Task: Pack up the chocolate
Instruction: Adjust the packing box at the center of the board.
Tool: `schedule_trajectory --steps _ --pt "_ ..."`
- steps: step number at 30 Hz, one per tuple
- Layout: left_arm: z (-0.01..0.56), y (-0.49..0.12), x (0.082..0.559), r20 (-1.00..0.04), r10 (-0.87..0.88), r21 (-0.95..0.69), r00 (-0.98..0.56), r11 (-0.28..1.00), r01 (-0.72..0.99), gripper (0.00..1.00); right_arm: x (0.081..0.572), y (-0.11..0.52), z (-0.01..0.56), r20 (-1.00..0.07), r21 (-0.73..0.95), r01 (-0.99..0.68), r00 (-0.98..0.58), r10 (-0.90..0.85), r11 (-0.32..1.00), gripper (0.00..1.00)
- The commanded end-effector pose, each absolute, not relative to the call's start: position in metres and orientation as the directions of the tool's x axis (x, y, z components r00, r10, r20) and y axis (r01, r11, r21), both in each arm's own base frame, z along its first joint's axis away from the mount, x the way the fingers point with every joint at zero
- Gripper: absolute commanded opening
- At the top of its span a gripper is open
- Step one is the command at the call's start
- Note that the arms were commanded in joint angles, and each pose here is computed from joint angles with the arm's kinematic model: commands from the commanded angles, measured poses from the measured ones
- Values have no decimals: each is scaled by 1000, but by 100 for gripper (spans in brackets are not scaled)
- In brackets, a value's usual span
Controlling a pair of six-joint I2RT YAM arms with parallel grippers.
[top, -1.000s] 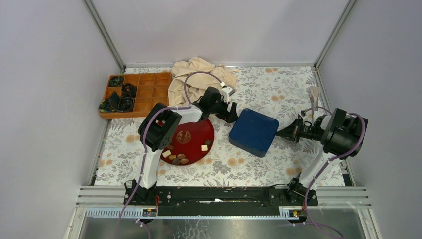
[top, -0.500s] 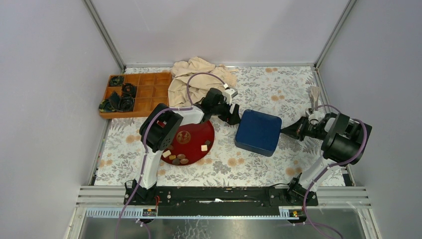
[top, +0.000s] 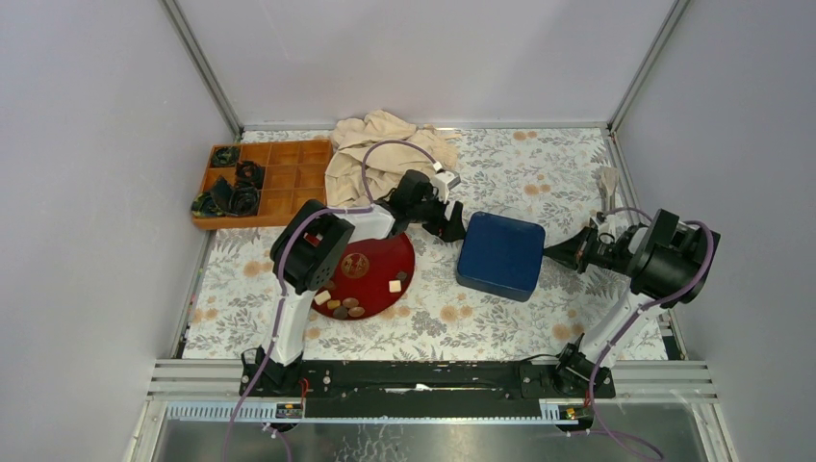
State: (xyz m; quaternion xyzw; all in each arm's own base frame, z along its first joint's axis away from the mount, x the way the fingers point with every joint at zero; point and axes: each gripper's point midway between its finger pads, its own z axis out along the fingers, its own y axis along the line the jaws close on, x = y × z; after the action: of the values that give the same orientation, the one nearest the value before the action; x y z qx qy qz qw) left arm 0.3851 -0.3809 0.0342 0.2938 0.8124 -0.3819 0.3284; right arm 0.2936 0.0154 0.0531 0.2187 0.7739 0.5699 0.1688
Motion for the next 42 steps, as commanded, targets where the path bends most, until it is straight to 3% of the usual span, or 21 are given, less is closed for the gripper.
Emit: schedule_trajectory --steps 1,11,20,28,36,40,42 --pt "6 -408 334 -659 312 -541 -685 436 719 89 287 34 83 20 994 66 -882 472 83 0" --pt "3 -415 328 -653 324 -543 -685 431 721 89 286 40 98 6 1000 19 -894 447 23 4" --pt "4 -427 326 -654 328 -546 -682 419 726 89 285 48 100 -7 999 9 -908 418 37 23" --pt "7 -427 325 -656 332 -541 -678 419 729 89 285 47 99 -21 999 -1 -911 413 50 26" --pt "8 -428 325 -656 332 -543 -678 417 729 89 284 48 103 -43 998 -19 -911 409 63 41" --pt "10 -428 325 -659 330 -537 -676 422 730 89 284 47 105 -59 997 -31 -913 404 74 41" --pt "12 -425 328 -663 322 -531 -676 435 727 89 283 47 107 -76 995 -43 -916 394 91 32"
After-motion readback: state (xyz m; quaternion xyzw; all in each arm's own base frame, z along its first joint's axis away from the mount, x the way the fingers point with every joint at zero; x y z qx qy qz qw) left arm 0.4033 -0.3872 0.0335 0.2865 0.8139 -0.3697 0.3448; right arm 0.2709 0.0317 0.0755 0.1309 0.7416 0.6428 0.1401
